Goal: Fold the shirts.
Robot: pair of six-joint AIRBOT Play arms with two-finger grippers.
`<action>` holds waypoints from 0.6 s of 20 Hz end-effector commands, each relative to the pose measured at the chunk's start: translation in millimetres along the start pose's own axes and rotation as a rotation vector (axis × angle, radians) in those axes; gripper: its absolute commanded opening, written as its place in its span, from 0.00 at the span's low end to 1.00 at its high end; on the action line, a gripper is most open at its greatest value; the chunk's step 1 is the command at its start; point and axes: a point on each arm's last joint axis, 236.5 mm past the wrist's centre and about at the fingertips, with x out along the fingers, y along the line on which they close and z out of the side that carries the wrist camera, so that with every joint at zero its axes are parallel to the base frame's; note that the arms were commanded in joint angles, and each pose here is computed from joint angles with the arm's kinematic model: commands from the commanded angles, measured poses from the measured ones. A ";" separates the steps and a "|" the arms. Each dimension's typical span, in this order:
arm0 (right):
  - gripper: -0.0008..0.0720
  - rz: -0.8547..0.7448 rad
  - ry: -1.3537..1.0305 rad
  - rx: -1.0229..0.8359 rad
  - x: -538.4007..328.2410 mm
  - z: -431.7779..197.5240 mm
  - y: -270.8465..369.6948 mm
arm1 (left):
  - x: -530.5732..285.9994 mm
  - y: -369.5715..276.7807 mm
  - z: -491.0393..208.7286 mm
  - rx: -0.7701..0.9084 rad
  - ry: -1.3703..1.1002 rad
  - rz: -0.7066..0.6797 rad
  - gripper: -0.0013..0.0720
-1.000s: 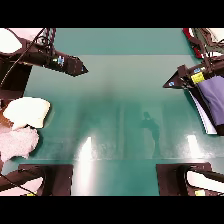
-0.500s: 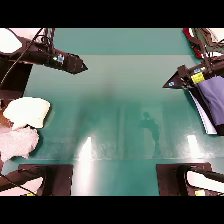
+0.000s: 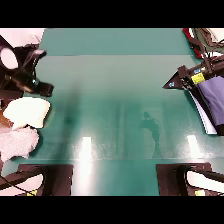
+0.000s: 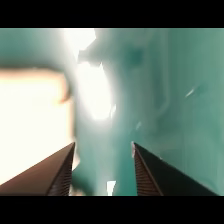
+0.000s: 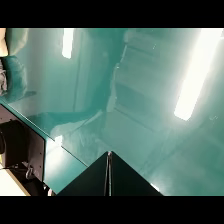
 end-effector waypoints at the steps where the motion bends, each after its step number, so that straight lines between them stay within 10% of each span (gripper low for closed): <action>1: 0.04 -0.001 -0.005 -0.001 0.0 1.1 0.1 | 43.9 54.3 -48.7 -0.121 0.130 0.113 0.62; 8: 0.04 -0.002 -0.016 -0.001 0.0 3.8 -0.2 | 83.3 69.7 -67.1 -0.184 0.119 0.120 0.57; 10: 0.04 -0.002 -0.016 -0.001 0.0 3.7 -0.2 | 83.3 70.3 -64.8 -0.182 0.108 0.121 0.04; 12: 0.04 -0.002 -0.019 -0.001 0.0 4.3 -0.2 | 82.4 70.8 -62.6 -0.183 0.101 0.122 0.05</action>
